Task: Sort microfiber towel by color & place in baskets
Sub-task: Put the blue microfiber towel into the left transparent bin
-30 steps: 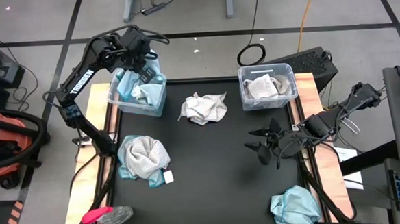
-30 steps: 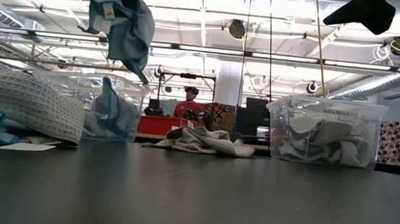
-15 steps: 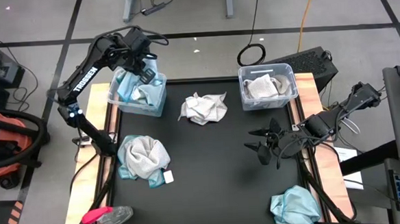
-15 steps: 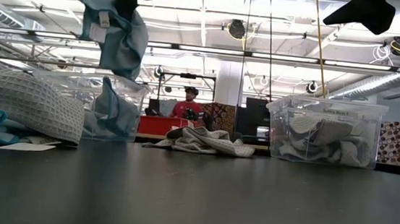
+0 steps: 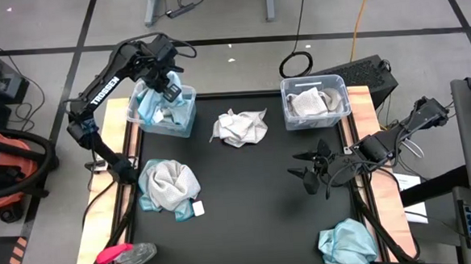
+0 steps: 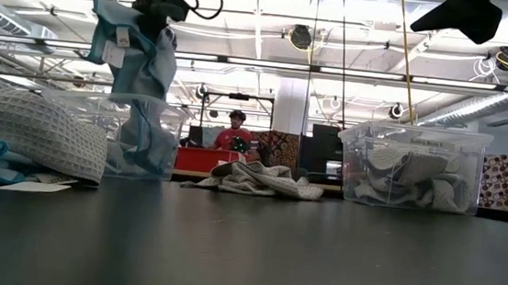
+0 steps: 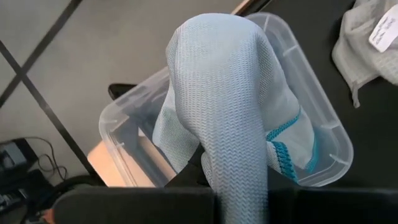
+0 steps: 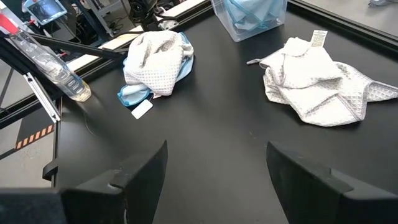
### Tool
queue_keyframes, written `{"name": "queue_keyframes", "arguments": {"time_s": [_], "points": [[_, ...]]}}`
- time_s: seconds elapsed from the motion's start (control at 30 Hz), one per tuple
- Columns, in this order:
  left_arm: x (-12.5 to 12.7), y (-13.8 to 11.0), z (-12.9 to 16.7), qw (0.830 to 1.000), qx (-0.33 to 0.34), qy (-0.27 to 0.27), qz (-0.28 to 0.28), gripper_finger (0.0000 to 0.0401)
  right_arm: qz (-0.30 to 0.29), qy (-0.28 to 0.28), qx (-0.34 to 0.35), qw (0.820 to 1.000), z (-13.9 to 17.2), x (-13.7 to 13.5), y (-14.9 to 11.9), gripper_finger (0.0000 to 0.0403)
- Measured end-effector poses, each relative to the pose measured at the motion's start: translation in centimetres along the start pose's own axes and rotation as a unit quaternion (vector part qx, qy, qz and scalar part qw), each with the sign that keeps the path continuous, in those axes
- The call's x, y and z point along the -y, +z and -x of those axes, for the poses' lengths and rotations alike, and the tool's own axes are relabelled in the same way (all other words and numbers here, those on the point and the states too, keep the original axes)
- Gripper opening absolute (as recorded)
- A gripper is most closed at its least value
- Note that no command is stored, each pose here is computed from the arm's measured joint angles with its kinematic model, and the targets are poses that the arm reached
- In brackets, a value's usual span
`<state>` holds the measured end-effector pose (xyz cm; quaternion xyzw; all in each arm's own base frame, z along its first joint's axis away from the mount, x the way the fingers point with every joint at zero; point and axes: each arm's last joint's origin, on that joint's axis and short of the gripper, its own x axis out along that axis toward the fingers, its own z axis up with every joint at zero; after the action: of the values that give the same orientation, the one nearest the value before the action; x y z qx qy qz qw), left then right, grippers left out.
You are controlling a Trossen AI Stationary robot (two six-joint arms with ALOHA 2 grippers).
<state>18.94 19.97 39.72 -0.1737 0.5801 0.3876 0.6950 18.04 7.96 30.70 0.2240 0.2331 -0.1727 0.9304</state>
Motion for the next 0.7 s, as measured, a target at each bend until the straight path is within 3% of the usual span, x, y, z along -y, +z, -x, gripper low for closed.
{"name": "queue_keyframes", "arguments": {"time_s": [0.7], "points": [[-0.7,-0.3,-5.8,0.998,-0.053,-0.035,0.021,0.0008,-0.010,0.000,0.000,1.000,0.0,0.0,0.0,0.0265]]}}
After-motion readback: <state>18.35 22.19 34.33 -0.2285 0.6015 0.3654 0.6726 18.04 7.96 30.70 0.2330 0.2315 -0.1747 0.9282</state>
